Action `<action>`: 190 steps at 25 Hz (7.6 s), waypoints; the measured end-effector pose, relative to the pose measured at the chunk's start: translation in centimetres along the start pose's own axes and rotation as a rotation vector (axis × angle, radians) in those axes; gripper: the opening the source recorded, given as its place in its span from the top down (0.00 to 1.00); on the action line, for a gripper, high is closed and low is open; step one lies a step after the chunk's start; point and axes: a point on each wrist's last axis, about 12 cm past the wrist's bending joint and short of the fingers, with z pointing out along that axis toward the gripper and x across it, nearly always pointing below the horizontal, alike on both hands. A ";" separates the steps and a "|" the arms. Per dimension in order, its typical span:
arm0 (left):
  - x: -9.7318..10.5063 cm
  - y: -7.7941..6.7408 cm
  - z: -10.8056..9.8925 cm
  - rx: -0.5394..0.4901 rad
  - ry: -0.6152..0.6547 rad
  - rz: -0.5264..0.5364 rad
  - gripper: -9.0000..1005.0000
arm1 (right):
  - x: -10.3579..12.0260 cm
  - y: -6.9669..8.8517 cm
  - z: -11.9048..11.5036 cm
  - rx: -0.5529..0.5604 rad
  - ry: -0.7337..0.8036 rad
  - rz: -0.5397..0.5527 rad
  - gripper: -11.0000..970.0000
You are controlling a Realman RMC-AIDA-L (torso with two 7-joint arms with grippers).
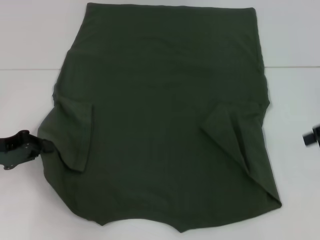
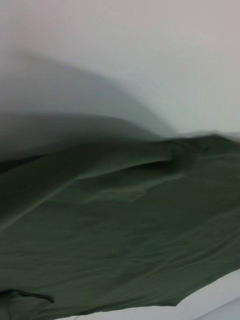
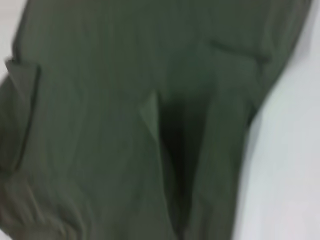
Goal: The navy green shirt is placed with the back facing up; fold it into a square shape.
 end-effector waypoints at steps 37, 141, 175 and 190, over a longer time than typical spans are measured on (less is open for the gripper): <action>-0.2 -0.3 0.6 0.000 -0.014 0.001 0.96 | 3.1 0.6 7.8 -0.008 0.114 -0.094 0.46; 2.1 -2.4 -3.6 0.173 0.233 0.081 0.96 | 4.7 3.0 6.5 -0.348 0.139 -0.166 0.93; -8.0 -9.4 8.7 -0.150 -0.257 0.122 0.96 | -4.9 1.2 11.3 0.057 -0.607 -0.028 0.91; -9.6 -12.3 9.4 -0.147 -0.338 0.194 0.96 | -8.2 4.2 11.1 0.148 -0.647 -0.180 0.91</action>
